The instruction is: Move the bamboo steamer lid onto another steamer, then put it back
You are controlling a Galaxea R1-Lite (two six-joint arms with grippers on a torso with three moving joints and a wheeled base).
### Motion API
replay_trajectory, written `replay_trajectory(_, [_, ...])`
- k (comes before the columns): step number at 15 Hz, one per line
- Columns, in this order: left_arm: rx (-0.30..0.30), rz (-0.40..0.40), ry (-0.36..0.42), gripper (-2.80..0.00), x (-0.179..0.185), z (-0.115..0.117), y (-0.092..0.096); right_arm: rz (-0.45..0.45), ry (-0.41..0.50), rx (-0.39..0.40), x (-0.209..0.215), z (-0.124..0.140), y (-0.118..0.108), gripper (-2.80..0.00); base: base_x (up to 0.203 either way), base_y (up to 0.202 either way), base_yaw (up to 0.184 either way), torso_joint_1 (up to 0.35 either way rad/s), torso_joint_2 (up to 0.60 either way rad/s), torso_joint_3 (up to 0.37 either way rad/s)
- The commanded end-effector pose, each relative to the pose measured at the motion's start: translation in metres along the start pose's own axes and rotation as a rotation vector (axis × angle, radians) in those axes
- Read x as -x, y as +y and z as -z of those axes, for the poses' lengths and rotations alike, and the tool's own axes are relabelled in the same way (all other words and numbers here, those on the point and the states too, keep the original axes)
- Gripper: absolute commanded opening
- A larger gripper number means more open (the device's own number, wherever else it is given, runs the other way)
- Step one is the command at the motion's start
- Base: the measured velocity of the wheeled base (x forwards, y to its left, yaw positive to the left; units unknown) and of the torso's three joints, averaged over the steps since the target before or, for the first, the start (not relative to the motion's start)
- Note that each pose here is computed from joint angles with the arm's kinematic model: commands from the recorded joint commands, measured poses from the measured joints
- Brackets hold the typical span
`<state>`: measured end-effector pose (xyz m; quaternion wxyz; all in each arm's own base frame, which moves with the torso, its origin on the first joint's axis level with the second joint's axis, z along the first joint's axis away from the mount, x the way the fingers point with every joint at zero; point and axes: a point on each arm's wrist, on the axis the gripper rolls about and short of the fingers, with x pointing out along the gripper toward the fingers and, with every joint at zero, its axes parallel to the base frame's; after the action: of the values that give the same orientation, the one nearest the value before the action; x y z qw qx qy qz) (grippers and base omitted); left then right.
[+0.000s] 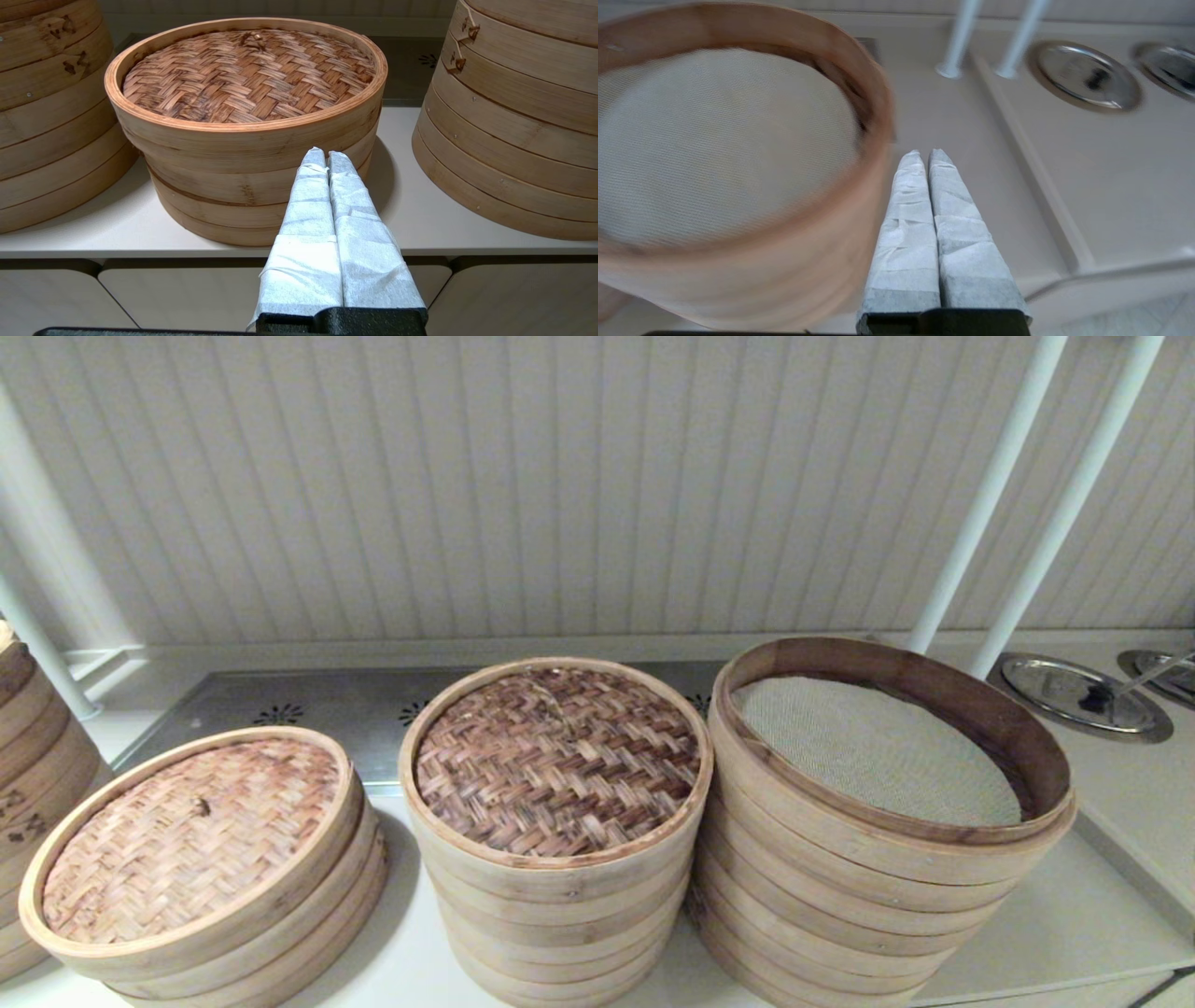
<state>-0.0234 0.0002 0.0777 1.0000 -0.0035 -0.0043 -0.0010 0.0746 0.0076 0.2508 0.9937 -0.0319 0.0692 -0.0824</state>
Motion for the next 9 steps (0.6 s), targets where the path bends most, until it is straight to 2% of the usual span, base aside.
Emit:
replay_trajectory(1, [0.001,0.001,-0.001,-2.80,0.000,0.000,0.000,0.033,-0.050,-0.024,0.026,0.020,-0.012,-2.80,0.000,0.000,0.000,0.000,0.00,0.000])
replay_trajectory(4, [0.001,0.000,-0.001,-2.80,0.000,0.000,0.000,0.031,-0.047,-0.050,0.041,0.053,-0.016,-2.80,0.000,0.000,0.000,0.000,0.00,0.000])
replay_trajectory(9, [0.001,0.000,-0.001,-2.80,0.000,0.000,0.000,0.032,0.052,-0.109,0.040,0.104,-0.014,-2.80,0.000,0.000,0.000,0.000,0.00,0.000])
